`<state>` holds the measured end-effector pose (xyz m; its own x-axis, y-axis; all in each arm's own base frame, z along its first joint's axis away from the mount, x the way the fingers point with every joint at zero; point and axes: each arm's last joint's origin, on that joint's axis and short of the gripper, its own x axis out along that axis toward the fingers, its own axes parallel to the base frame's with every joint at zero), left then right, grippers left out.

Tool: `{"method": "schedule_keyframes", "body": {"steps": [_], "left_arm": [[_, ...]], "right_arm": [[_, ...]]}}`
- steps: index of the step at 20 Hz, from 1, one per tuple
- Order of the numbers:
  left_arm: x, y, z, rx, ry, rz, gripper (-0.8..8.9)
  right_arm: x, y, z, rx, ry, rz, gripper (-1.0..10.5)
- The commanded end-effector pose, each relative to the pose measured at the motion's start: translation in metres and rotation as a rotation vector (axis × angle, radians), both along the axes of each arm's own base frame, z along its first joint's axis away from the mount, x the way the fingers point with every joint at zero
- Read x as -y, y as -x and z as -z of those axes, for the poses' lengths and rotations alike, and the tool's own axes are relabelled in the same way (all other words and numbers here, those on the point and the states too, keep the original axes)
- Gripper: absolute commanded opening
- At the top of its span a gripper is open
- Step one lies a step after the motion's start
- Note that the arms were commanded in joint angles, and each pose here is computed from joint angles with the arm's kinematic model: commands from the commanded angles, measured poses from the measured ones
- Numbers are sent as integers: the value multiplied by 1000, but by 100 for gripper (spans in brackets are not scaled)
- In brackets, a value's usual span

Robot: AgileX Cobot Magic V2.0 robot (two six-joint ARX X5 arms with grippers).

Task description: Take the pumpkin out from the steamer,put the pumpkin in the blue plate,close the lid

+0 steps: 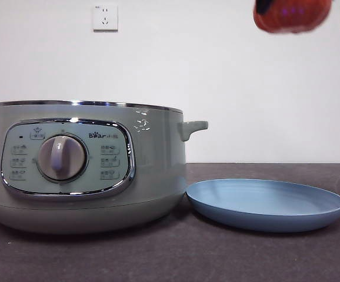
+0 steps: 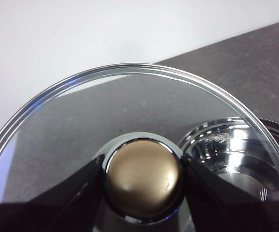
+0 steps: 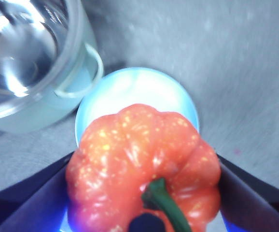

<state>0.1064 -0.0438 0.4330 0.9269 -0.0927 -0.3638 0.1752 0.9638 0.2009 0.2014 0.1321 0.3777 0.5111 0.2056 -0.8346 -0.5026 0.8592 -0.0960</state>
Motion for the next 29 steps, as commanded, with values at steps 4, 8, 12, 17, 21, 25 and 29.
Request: {"method": "schedule_keyframes", "body": {"steps": [4,8,12,17,21,25,29], "left_arm": [[4,-7,-7,46,36,24,-9],[6,-8,-7,40,41,42,-9],[6,-8,-7,40,41,42,-9],[6,-8,-7,39,40,42,-9],[6,-8,-7,40,41,43,-9],[7,-10,-6,33,37,42,-9],[8,-11,-6,28,43,61,-9]], "right_arm": [[3,4,57,9,-41,75,-12],[-4,-12,99,27,-54,85,-12],[-11,-36,132,-19,-18,101,3],[-17,-67,179,-139,-9,58,8],[-13,-80,204,-203,-9,76,224],[-10,-82,207,-215,-4,89,512],[-10,-82,207,-217,-3,90,514]]}}
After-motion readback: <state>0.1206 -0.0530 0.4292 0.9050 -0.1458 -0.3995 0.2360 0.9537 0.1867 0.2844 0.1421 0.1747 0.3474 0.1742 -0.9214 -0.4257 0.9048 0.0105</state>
